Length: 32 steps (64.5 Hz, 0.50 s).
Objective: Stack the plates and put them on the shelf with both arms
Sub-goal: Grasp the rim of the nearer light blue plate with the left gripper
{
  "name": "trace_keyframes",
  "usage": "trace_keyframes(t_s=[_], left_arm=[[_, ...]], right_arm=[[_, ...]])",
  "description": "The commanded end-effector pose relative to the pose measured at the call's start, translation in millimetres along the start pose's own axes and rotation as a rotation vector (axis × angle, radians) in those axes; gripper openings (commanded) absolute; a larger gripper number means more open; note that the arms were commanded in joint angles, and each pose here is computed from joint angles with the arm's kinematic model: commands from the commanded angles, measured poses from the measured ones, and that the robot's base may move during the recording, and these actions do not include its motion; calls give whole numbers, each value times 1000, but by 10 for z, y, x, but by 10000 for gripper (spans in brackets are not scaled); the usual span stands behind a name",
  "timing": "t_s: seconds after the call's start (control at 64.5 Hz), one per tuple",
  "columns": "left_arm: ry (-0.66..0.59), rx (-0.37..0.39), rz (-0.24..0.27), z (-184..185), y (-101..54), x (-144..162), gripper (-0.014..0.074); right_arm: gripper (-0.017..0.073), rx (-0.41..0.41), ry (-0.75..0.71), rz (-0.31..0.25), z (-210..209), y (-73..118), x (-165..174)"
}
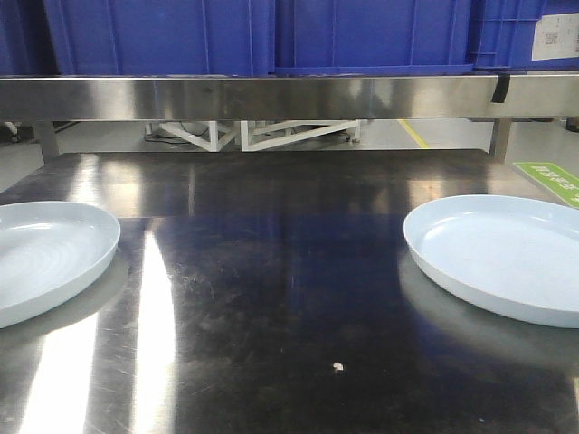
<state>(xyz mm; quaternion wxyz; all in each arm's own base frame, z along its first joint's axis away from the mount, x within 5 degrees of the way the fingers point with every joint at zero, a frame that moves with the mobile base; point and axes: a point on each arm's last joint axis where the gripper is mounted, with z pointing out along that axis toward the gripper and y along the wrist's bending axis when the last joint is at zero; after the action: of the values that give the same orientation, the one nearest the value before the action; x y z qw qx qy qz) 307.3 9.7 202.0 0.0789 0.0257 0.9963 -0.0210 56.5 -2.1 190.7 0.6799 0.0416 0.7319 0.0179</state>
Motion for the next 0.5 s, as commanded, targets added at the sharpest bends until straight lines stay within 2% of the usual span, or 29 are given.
trace_keyframes(t_s=[0.0,0.155,0.263,0.48], left_arm=[[-83,-3,-12,-177,-7,-69,370],[-72,-2,-12,-177,-8,-60,232],[-59,3,-12,-237,-13,-77,79],[-49,48,-26,-507,-59,-166,82]], right_arm=[[52,-10,-100,-12,-18,10,-83],[52,-10,-100,-12,-18,10,-83],[52,-10,-100,-12,-18,10,-83],[52,-10,-100,-12,-18,10,-83]])
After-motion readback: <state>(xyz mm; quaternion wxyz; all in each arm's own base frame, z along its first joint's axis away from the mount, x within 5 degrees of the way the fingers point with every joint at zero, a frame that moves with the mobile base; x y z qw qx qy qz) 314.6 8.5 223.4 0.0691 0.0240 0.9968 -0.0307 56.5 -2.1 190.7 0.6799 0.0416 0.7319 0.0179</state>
